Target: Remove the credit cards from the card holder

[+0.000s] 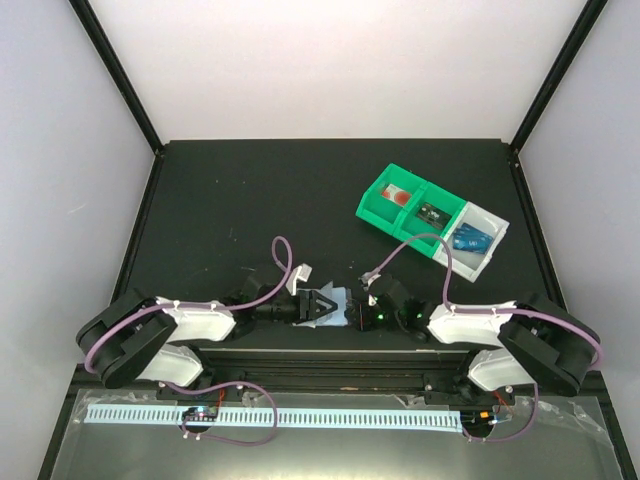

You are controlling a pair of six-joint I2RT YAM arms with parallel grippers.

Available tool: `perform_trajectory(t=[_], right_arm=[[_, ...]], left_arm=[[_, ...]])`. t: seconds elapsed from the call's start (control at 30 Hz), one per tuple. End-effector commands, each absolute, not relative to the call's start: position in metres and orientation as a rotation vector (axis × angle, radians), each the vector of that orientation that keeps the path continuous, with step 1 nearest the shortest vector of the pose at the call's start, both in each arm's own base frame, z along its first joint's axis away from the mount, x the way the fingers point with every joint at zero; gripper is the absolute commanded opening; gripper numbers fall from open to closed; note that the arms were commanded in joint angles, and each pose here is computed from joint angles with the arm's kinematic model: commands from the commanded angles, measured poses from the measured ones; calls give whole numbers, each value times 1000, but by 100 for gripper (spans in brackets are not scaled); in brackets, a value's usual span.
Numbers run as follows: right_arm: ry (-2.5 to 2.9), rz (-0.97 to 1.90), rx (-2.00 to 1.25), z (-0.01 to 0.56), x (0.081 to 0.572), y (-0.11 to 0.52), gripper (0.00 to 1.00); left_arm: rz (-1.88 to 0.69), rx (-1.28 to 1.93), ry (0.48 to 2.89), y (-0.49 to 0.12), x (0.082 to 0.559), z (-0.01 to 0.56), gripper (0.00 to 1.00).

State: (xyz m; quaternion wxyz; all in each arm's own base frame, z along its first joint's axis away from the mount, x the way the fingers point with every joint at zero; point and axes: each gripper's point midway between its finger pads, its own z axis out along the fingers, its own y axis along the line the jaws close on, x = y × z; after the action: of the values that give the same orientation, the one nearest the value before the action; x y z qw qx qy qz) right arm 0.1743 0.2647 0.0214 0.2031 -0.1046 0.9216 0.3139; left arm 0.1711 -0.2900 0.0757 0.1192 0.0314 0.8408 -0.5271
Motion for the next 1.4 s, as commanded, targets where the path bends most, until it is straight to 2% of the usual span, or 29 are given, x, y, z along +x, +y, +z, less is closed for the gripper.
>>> perform_trajectory(t=[0.0, 0.3, 0.53, 0.8, 1.37], right_arm=[[2553, 841, -268, 23, 176, 258, 33], [2487, 796, -216, 48, 180, 241, 36], [2431, 977, -261, 82, 175, 264, 36], [2405, 1095, -305, 104, 170, 299, 34], [2536, 1087, -384, 65, 171, 360, 30]], left_arm=[[-1633, 207, 2335, -313, 176, 111, 60], [-1578, 247, 2352, -314, 179, 113, 60], [-1405, 163, 2372, -281, 185, 105, 68], [-1303, 21, 2437, -243, 192, 84, 73], [-1292, -181, 2412, -209, 190, 72, 81]])
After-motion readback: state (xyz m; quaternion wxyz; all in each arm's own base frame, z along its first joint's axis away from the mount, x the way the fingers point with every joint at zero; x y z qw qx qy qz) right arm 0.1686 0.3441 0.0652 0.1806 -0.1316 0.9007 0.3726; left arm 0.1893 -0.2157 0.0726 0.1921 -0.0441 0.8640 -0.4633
